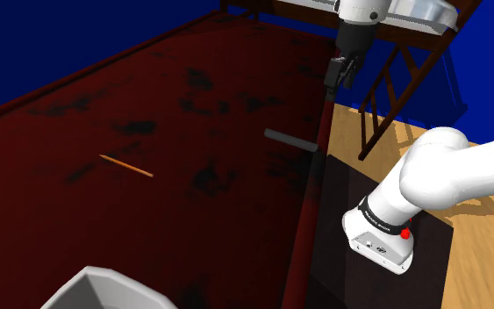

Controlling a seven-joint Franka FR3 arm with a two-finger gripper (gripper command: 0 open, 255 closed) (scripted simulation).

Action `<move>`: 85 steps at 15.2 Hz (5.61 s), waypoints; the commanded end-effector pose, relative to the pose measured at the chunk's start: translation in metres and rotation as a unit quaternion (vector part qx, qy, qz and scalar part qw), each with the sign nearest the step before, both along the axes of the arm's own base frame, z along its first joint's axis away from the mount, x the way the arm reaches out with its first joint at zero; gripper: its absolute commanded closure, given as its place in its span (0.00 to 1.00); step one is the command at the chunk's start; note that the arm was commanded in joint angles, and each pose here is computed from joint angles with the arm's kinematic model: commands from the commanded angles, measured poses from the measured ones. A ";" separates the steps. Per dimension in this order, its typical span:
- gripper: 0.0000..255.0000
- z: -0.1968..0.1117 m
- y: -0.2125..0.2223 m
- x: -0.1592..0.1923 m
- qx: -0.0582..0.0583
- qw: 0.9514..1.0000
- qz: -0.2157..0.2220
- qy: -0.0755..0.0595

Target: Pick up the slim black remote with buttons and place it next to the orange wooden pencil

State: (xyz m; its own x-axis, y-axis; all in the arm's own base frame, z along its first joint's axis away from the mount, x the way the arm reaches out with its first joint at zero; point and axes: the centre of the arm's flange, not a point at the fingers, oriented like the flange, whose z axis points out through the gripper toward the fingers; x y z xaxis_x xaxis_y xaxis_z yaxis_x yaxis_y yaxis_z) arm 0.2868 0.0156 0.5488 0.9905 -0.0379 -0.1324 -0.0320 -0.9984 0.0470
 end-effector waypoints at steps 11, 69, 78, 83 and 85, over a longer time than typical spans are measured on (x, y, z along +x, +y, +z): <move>0.00 -0.119 -0.042 0.033 0.044 0.994 0.099 -0.031; 1.00 -0.145 0.030 0.142 0.071 0.983 0.160 -0.051; 1.00 -0.144 0.116 0.224 0.071 0.983 0.160 -0.051; 1.00 -0.144 0.163 0.270 0.071 0.983 0.160 -0.051; 1.00 -0.144 0.182 0.288 0.071 0.983 0.160 -0.051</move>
State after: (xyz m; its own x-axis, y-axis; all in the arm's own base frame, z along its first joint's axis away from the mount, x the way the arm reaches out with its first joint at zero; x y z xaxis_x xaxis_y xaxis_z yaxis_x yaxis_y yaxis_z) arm 0.5649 0.1862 0.4044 0.9571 0.2895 -0.0141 0.2876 -0.9544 -0.0803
